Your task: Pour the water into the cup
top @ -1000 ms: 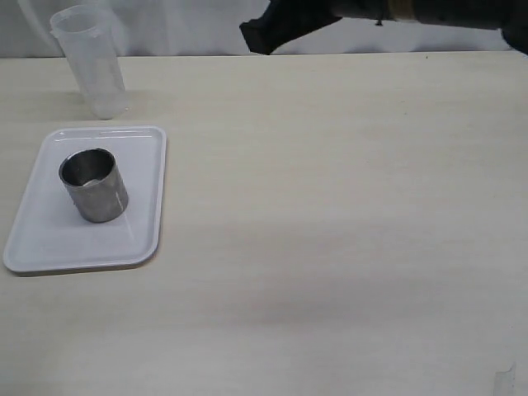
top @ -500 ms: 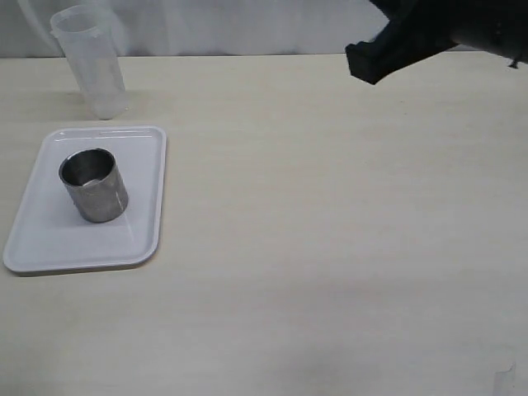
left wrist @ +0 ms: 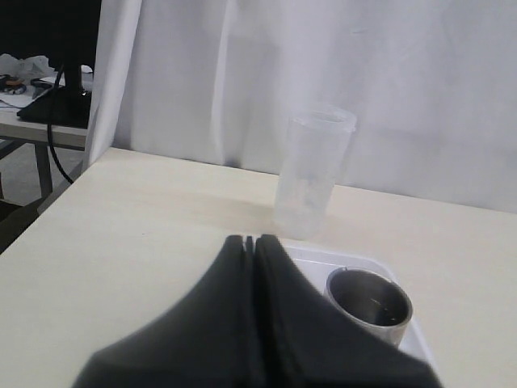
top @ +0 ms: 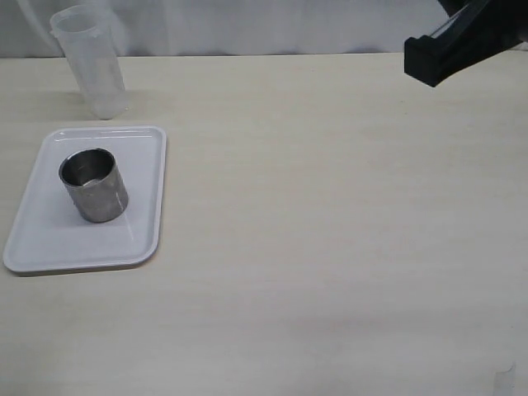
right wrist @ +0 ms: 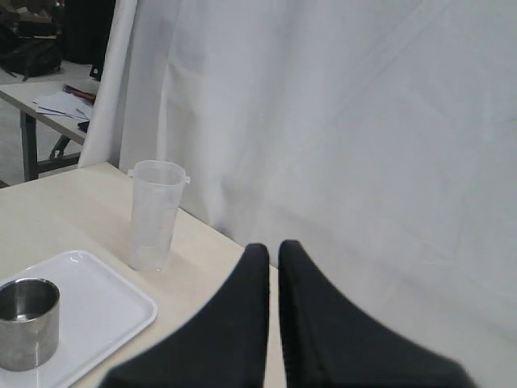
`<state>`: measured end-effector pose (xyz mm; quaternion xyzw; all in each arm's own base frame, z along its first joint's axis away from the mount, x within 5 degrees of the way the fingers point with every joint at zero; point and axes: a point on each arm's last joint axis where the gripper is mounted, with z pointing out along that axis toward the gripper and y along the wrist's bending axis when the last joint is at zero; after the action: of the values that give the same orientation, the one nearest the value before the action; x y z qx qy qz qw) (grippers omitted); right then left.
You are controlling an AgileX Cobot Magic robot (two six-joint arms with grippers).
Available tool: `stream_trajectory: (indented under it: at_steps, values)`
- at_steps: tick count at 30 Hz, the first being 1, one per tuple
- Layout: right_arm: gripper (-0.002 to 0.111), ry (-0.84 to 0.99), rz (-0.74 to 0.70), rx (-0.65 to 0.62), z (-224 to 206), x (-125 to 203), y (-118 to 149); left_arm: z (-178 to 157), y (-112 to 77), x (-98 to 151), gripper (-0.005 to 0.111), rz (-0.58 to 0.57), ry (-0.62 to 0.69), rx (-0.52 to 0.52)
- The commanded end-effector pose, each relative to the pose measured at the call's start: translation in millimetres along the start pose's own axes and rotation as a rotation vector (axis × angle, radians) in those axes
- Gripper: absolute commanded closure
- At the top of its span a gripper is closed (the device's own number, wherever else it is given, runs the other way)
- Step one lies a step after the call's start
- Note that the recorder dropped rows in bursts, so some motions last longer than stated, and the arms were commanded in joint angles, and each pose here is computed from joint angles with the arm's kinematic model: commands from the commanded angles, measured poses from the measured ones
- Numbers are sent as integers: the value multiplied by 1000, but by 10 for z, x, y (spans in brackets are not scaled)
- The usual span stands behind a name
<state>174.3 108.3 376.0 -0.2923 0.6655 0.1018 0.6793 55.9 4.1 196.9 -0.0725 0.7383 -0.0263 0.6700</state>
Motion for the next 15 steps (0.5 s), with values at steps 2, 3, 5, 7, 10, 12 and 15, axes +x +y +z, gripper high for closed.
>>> stream_trajectory:
  at_steps: [2,3,5,7,10,12,15]
  values:
    - [104,0,1,8,-16,7,-8,0,-2,8,107,-19,0,4]
    - [104,0,1,8,-16,7,-8,0,-5,9,107,-36,1,7]
    - [104,0,1,8,-16,7,-8,0,-17,11,107,-105,4,20]
    - [104,0,1,8,-16,7,-8,0,-24,12,107,-145,6,27]
    - [104,0,1,8,-16,7,-8,0,-24,12,107,-145,6,27]
    - [104,0,1,8,-16,7,-8,0,-24,12,107,-145,6,27]
    - [104,0,1,8,-16,7,-8,0,-24,12,107,-129,6,27]
